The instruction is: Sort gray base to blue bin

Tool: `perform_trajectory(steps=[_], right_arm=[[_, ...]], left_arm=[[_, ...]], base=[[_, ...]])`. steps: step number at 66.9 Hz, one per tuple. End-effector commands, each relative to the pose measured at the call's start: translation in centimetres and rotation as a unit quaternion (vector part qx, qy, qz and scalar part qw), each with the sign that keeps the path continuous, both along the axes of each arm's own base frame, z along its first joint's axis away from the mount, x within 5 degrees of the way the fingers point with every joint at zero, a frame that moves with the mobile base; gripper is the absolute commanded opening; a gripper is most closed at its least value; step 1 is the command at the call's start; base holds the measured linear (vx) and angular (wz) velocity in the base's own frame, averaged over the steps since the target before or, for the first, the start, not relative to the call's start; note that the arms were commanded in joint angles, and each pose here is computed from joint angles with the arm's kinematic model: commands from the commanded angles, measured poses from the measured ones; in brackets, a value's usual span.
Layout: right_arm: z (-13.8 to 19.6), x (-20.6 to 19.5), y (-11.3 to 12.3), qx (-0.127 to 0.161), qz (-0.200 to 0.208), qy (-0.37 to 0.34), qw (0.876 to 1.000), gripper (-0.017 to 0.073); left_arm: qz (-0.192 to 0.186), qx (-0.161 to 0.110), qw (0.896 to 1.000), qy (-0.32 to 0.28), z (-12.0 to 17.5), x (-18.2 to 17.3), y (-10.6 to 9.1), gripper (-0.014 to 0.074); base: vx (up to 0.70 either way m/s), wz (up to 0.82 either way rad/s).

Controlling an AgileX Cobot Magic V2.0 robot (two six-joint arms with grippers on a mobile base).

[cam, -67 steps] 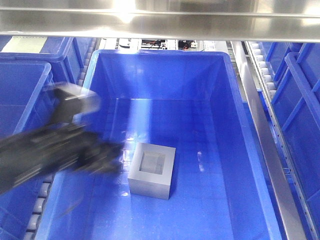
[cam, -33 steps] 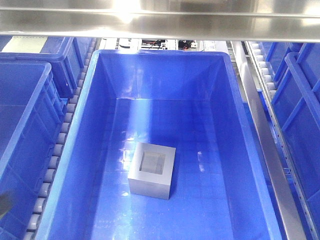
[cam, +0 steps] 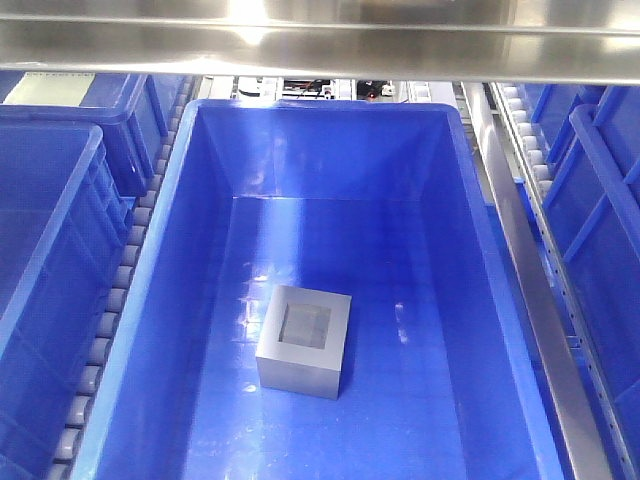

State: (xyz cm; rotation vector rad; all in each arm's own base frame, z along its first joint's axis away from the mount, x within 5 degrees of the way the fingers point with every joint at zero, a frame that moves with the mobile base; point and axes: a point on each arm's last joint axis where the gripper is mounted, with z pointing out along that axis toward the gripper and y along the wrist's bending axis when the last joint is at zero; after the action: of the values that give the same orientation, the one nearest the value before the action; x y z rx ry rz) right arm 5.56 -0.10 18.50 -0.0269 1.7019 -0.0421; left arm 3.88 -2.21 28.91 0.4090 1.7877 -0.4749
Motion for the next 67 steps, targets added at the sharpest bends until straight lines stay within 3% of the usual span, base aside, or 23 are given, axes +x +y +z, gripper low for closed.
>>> perform_trajectory(steps=[1,33,40,46,58,67], right_arm=[[0.6,0.0,0.0,-0.011,0.001,-0.041,0.999,-0.0005],[0.6,0.0,0.0,-0.011,0.001,-0.040,0.999,-0.0005],[0.6,0.0,0.0,-0.011,0.001,-0.040,0.999,-0.0005],[0.6,0.0,0.0,-0.011,0.001,-0.040,0.999,-0.0005],[0.6,0.0,0.0,-0.011,0.001,-0.040,0.999,-0.0005],[0.6,0.0,0.0,-0.011,0.001,-0.040,0.999,-0.0005]], left_arm=[[-0.005,-0.022,0.999,-0.024,1.2,0.1,-0.1,-0.0008],[-0.003,-0.017,0.999,-0.031,0.8,0.3,-0.2,-0.0008],[0.042,-0.010,0.997,-0.060,0.0,0.8,0.1,-0.0008],[0.104,-0.011,0.992,-0.072,-1.0,1.1,0.6,-0.0008],[0.219,-0.014,0.970,-0.102,-3.2,1.3,1.8,-0.0008],[0.284,-0.012,0.954,-0.099,-5.4,1.1,2.4,-0.0008]], base=[[0.00,0.00],[0.00,0.00],[0.00,0.00],[0.00,0.00],[0.00,0.00],[0.00,0.00]])
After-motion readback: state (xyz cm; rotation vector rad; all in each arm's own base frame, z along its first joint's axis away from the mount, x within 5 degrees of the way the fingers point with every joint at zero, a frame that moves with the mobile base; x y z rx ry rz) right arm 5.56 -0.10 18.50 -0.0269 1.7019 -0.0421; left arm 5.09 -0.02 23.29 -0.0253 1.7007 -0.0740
